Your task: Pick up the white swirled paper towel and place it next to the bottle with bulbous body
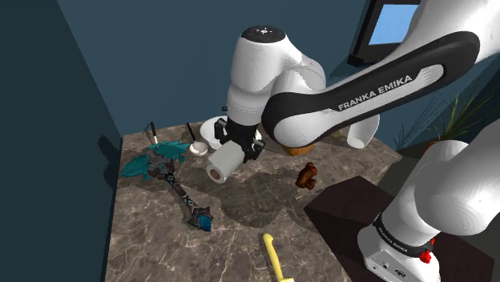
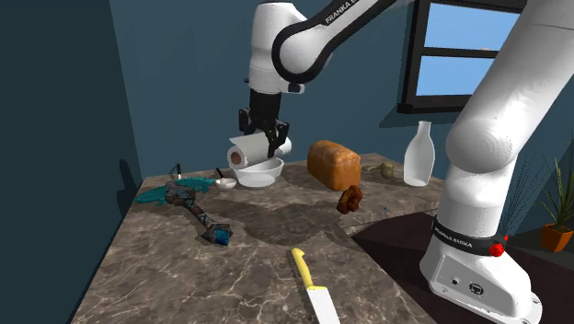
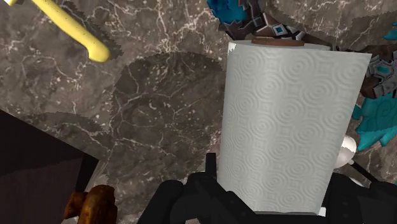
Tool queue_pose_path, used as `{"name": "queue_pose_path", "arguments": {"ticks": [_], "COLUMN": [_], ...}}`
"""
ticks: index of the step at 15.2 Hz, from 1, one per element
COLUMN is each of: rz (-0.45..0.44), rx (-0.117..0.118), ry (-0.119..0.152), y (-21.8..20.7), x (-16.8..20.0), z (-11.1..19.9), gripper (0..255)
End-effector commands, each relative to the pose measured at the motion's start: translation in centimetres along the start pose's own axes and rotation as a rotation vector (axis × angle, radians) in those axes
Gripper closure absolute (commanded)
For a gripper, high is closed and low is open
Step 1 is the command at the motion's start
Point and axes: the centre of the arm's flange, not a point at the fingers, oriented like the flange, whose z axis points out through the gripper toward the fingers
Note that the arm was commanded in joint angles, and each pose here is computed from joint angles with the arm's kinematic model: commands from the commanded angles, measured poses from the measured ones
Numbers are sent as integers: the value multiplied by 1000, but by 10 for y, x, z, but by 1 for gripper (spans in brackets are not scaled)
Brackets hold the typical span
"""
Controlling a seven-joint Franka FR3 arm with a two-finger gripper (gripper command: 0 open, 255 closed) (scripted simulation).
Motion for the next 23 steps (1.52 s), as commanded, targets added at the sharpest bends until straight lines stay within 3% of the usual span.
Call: {"name": "queue_pose_path", "arguments": {"ticks": [1,23], "rz": [0,0], "rx": [0,0], "ry": [0,0], "y": [-2,-29], "x": [1,15], "z": [-11,-123], "gripper": [255,255]}}
